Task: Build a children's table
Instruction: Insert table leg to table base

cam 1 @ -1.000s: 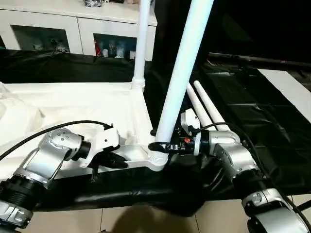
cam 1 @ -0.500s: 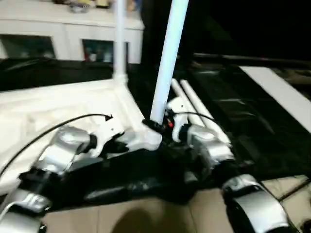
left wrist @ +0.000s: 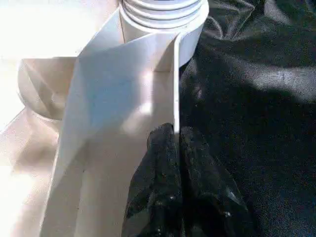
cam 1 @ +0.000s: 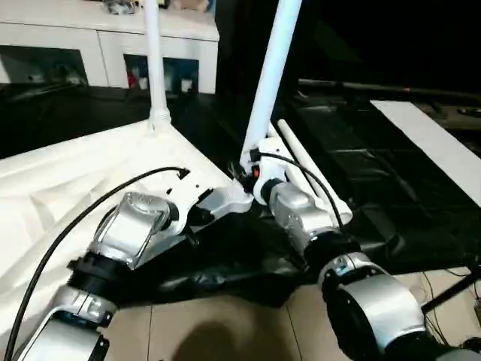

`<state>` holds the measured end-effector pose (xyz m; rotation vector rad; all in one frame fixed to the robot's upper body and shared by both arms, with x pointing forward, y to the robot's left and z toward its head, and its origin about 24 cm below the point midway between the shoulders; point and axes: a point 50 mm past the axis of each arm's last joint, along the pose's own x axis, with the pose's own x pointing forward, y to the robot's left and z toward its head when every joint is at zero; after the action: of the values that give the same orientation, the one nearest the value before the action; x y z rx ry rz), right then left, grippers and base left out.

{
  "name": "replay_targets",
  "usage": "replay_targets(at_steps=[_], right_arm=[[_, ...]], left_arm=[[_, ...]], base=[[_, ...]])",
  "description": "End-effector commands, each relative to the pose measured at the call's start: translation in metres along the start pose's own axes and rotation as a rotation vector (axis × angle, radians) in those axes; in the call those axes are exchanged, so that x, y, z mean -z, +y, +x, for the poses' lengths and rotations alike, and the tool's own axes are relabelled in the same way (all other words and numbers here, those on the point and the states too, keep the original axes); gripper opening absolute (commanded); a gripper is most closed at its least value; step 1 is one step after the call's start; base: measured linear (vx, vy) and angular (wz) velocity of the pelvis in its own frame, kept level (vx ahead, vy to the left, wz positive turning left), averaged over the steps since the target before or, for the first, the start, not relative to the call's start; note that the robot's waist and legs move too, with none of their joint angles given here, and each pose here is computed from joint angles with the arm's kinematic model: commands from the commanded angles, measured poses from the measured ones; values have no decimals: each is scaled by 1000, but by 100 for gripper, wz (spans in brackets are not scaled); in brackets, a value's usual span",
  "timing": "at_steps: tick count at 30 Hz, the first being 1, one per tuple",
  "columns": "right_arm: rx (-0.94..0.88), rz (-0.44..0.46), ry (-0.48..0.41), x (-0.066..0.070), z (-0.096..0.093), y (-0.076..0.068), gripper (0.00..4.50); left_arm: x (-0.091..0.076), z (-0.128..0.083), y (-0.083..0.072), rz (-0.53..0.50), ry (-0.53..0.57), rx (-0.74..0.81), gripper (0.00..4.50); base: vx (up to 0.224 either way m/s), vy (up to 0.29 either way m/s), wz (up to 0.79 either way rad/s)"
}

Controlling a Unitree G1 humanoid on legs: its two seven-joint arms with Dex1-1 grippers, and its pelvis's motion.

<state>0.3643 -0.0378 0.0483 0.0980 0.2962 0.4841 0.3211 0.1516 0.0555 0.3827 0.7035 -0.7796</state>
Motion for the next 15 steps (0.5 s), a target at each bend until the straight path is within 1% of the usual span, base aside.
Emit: replay_targets(at_steps=[1,3,5,6,7,8,9,10,11,12,13,15], right_arm=[[88,50,303,73,-21,-15,184],[44,5,279,70,-18,-9,184],[-24,38,242,66,-16,-2,184],[-40,60,220,63,-15,-1,184],[-42,63,217,62,-15,0,184],[-48,85,204,60,-14,0,240],[-67,104,177,54,-12,0,254],[-73,102,173,53,-12,1,254],[-99,89,151,47,-10,1,254],[-101,88,149,47,-10,1,257],[-124,76,124,40,-9,2,266],[-140,62,96,33,-7,1,293]], left_arm=[[-14,-11,9,65,-51,-71,0],[-12,-12,10,74,-52,-82,0],[-13,-14,10,82,-64,-81,0],[-13,-14,11,84,-66,-82,0],[-13,-14,11,84,-66,-83,0],[-12,-15,10,94,-64,-77,0],[-12,-16,10,106,-60,-64,0],[-12,-17,10,111,-61,-60,0],[-11,-18,9,130,-63,-43,0],[-11,-18,9,132,-63,-42,0],[-11,-19,8,152,-64,-27,0],[-10,-21,9,167,-64,-18,0]], base=[[0,0,0],[0,0,0],[0,0,0],[0,0,0],[0,0,0],[0,0,0],[0,0,0],[0,0,0],[0,0,0],[0,0,0],[0,0,0],[0,0,0]])
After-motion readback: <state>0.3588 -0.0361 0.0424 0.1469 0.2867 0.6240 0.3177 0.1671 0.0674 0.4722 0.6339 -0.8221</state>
